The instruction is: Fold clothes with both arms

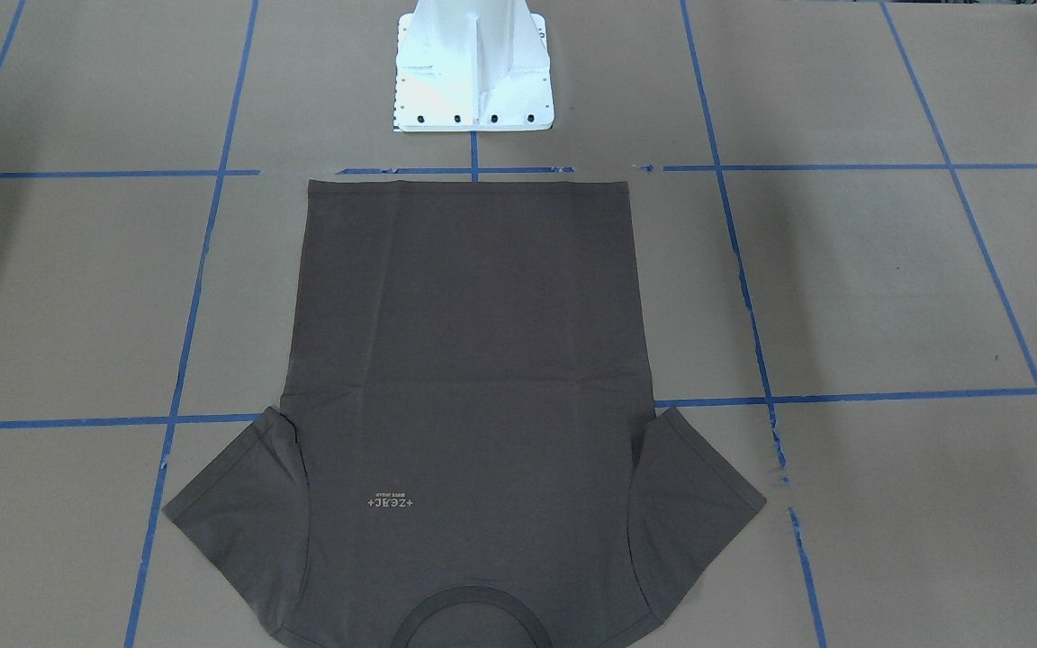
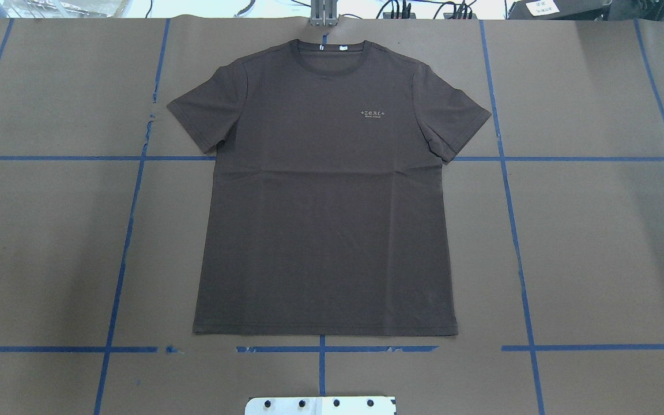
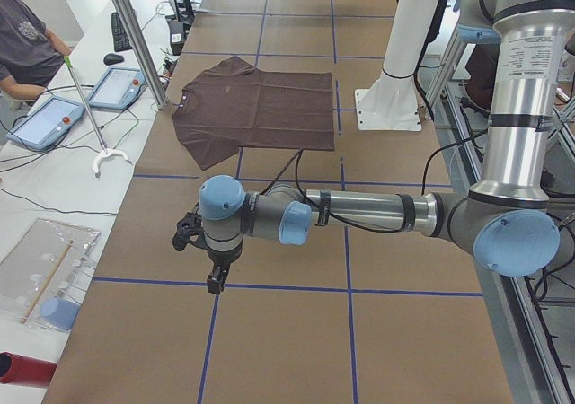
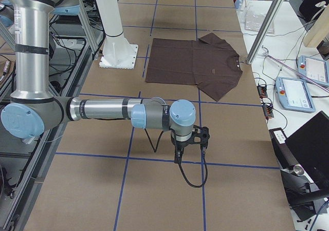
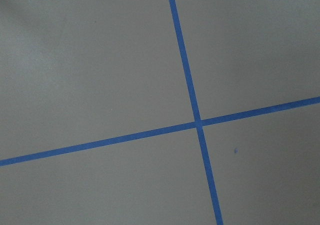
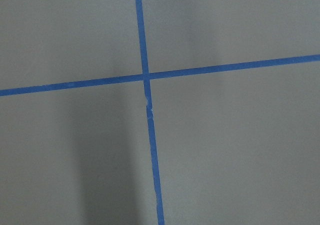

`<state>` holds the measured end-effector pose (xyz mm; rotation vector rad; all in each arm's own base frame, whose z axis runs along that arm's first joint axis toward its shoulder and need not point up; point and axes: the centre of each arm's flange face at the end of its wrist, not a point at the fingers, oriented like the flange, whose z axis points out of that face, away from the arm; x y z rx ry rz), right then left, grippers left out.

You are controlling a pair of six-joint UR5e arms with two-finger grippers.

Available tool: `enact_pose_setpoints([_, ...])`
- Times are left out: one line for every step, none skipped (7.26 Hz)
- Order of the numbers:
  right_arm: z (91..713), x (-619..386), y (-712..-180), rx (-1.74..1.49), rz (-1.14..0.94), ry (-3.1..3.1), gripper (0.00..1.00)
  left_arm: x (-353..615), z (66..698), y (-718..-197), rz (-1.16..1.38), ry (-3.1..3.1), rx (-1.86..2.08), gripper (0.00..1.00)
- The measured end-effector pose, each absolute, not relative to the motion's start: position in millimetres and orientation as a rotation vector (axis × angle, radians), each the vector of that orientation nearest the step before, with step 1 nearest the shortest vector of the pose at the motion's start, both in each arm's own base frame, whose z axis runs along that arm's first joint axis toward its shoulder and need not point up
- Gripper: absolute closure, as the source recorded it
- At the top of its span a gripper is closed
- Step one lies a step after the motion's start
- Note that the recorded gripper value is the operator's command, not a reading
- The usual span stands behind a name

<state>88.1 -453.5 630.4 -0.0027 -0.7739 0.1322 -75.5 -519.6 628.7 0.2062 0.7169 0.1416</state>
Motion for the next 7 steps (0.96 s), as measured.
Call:
enact_pose_setpoints([630,88,-453,-0.003,0.131,-0.775,0.00,-75,628,-520,0.142,0.717,0.207,0.00])
enact_pose_setpoints([629,87,-454,-0.002,0.134,-0.780,0.00,-75,628,-520,0.143,0.719,0.208,0.00])
enact_pose_setpoints([625,85,-458,0.001,0.134,-0.788,0.00,-75,623,-522,0.148,0.722,0.218,0.00])
enact_pose_setpoints([620,78,-464,0.019,0.113,-0.794,0.00,-74,607,-530,0.161,0.722,0.248,0.00])
enact_pose_setpoints([613,64,-475,0.066,0.066,-0.801,0.00,-72,585,-542,0.188,0.719,0.308,0.00])
enact_pose_setpoints([601,49,-495,0.122,0.037,-0.811,0.00,-69,570,-549,0.223,0.713,0.383,0.00])
enact_pose_setpoints([584,20,-522,0.157,0.012,-0.826,0.00,-63,563,-551,0.253,0.710,0.441,0.00])
